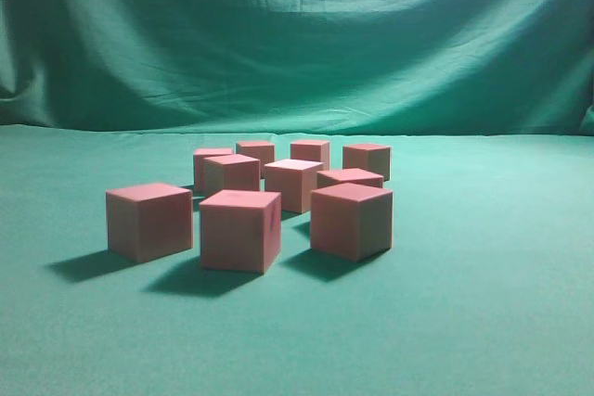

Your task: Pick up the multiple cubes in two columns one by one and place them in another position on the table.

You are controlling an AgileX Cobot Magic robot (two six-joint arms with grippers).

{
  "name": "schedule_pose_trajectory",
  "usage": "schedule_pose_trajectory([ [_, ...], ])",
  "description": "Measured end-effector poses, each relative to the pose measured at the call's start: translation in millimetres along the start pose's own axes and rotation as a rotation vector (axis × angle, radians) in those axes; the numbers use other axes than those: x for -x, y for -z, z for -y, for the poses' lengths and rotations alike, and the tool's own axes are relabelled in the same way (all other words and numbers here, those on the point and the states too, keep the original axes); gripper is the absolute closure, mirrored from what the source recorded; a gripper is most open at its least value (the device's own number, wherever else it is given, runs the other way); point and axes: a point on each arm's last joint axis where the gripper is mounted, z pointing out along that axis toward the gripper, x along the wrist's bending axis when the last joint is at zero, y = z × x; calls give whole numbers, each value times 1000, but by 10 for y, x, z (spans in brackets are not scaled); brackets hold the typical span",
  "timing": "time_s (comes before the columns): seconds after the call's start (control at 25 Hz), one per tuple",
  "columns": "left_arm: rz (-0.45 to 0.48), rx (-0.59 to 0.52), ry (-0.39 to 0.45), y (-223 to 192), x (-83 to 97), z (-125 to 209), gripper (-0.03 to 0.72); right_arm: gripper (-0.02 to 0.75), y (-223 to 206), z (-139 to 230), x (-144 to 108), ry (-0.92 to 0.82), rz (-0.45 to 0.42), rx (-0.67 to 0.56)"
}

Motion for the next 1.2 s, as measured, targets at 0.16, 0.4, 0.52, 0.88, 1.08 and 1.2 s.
schedule_pose_trajectory([
  [0.16,0,0,0,0,0,0,688,738,521,1,75,-31,-22,85],
  [0.4,0,0,0,0,0,0,688,738,1188,162,140,-76,-98,114],
  [0.52,0,0,0,0,0,0,688,738,1412,224,163,-79,-126,140],
  [0.88,0,0,0,0,0,0,688,738,2129,557,298,110,-142,288],
  [1.08,0,0,0,0,0,0,688,738,2192,1075,373,121,-138,228],
  [1.2,0,0,0,0,0,0,688,738,2116,1415,428,118,-114,170],
])
